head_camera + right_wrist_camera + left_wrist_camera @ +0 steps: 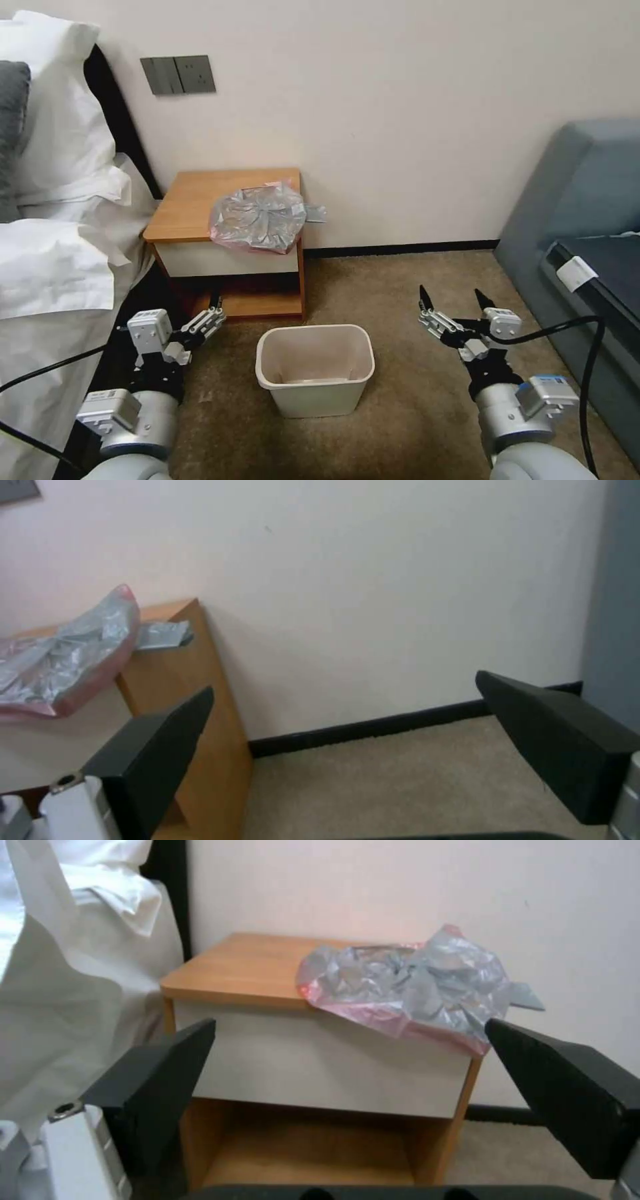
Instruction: Pick up the garbage bag from the table and place it over the trash can.
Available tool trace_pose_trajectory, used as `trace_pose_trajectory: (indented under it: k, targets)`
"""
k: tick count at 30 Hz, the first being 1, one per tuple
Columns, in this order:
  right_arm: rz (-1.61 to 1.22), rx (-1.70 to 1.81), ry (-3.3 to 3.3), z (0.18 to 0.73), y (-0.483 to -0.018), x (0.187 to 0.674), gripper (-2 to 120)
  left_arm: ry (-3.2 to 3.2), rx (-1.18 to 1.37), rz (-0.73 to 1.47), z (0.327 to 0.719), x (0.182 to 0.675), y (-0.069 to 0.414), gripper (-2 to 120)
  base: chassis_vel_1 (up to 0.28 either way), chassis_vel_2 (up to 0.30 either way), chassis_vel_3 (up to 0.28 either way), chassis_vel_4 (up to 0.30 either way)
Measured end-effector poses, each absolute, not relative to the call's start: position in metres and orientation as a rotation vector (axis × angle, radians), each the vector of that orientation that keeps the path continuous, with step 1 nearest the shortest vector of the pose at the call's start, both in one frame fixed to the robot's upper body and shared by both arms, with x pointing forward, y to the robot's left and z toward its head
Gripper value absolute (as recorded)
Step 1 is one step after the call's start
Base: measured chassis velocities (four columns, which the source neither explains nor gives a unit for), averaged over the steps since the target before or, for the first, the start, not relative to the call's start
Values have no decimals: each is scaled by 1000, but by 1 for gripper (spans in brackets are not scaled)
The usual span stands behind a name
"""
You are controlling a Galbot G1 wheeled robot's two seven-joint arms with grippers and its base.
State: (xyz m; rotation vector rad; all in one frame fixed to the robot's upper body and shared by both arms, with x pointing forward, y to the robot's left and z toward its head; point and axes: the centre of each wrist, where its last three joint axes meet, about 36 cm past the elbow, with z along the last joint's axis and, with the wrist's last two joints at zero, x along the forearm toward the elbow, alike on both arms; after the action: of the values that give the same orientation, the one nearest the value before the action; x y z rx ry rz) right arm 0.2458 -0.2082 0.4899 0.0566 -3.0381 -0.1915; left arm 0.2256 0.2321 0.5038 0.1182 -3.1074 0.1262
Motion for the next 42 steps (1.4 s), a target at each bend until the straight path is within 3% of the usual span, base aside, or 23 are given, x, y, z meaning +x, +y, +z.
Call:
trace_pose_trajectory:
  k: [4, 11, 14, 22, 42]
  targets:
    - [-296, 73, -3017, 491, -207, 252, 100, -3101, 130, 87, 501, 225, 232, 100, 0, 0, 0, 0]
    - [-835, 196, -2819, 497, -205, 283, 100, -3114, 139, 66, 505, 221, 231, 100, 0, 0, 0, 0]
    - [-1153, 299, -2585, 489, -206, 309, 100, -3104, 153, 57, 505, 218, 233, 100, 0, 0, 0, 0]
    - [-1525, 496, -2220, 458, -196, 374, 100, -3083, 163, 96, 500, 209, 233, 100, 0, 0, 0, 0]
    - [-1645, 542, -2075, 424, -152, 539, 100, -3020, 171, 170, 495, 198, 232, 100, 0, 0, 0, 0]
